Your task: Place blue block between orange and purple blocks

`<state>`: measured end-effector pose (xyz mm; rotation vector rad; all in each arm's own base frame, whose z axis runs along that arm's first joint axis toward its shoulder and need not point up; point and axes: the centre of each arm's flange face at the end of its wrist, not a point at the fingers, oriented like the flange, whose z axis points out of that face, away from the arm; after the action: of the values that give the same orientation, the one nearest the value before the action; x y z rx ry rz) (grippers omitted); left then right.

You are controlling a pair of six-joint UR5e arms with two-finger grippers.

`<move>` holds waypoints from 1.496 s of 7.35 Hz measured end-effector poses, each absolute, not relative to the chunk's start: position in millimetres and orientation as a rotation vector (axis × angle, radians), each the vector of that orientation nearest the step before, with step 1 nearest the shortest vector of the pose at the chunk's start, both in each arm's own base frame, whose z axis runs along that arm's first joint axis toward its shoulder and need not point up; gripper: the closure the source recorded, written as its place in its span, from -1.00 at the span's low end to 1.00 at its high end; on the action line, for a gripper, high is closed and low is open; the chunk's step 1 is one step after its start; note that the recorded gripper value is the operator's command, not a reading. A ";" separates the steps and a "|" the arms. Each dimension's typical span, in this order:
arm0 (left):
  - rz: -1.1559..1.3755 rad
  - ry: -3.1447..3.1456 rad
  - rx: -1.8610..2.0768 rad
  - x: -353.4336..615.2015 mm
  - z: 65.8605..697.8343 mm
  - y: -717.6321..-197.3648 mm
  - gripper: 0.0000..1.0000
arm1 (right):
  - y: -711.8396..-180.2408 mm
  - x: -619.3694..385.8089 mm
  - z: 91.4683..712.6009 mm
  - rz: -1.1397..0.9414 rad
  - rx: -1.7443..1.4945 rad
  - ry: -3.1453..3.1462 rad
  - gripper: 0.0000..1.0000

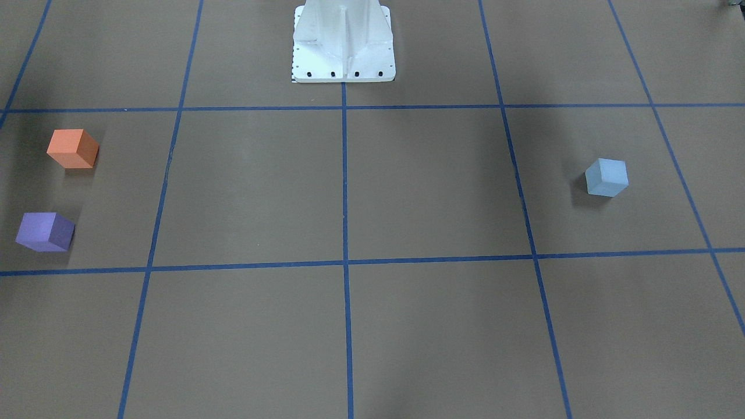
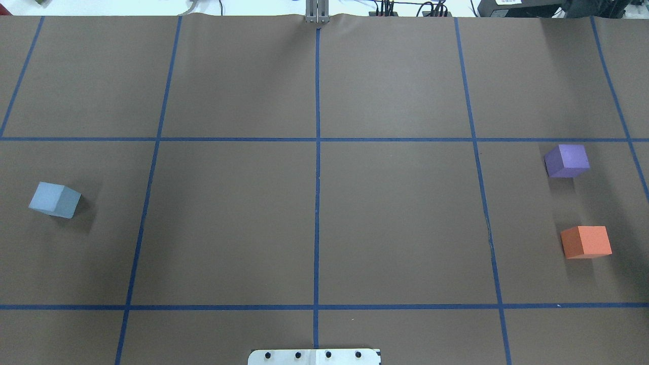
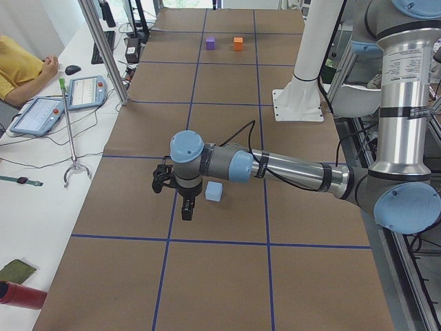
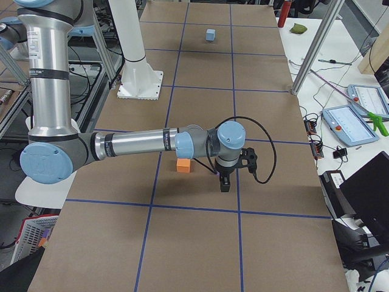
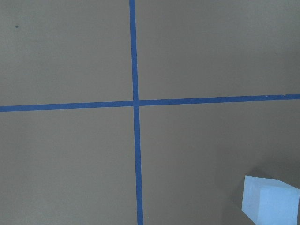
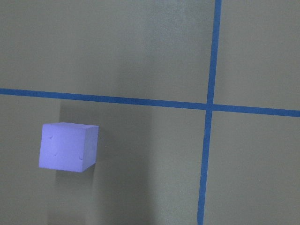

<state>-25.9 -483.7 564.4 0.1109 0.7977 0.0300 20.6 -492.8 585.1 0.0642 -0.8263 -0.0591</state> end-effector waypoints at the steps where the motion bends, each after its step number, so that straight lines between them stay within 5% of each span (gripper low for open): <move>1: 0.045 0.806 0.102 -0.6 559.3 -486.7 -1.00 | -491.2 20.3 582.5 -0.062 0.069 -0.827 -1.00; 6: 0.126 0.799 0.046 196.7 537.9 -464.1 -0.99 | -492.1 18.5 581.6 -0.081 0.098 -0.831 -1.00; 11: 0.193 0.721 0.035 244.2 572.3 -451.7 -0.95 | -488.0 13.3 586.2 -0.087 0.080 -0.871 -1.00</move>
<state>244.2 -451.7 572.3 0.0346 0.7208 0.1929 13.3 -488.0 586.2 0.0796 -0.8711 -0.0868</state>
